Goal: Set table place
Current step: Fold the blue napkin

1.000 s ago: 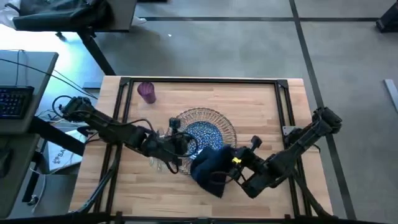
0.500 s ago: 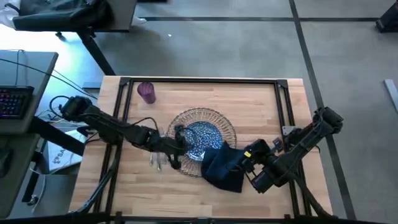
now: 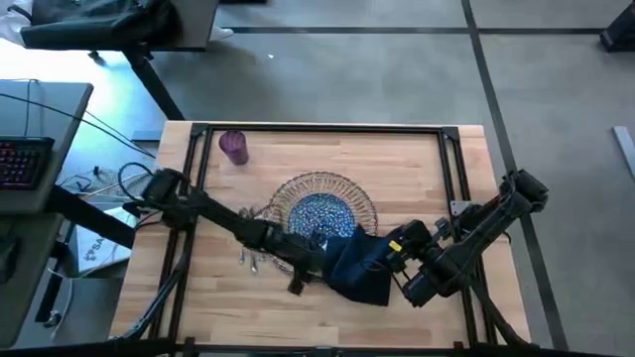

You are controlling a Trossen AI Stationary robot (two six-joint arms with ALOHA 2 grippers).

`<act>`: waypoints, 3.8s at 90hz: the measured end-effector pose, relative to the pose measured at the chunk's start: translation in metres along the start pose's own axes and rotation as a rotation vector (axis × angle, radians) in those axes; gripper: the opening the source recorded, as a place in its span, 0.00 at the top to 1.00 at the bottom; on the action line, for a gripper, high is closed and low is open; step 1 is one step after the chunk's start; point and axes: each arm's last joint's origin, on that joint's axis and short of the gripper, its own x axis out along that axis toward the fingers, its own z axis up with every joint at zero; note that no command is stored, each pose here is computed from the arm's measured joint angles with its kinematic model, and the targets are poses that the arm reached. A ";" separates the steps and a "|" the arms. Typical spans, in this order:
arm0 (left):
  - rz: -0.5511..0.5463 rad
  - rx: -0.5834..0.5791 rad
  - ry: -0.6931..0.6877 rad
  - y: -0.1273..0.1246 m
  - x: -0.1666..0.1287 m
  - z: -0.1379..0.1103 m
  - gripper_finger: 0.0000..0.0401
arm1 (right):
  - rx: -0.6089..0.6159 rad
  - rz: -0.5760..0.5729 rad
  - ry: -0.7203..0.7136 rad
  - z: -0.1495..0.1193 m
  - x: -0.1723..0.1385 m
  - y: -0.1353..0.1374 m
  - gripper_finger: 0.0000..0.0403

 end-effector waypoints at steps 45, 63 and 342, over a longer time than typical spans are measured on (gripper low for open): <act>-0.151 -0.247 0.232 0.005 0.053 0.000 0.68 | -0.049 0.007 -0.002 0.000 -0.001 0.000 1.00; -0.033 -0.188 0.229 0.010 0.040 0.011 0.93 | -0.069 0.049 -0.043 -0.005 -0.010 -0.001 1.00; 0.101 0.348 0.272 0.020 0.050 0.005 0.59 | -0.264 -0.099 0.050 0.147 0.053 -0.016 1.00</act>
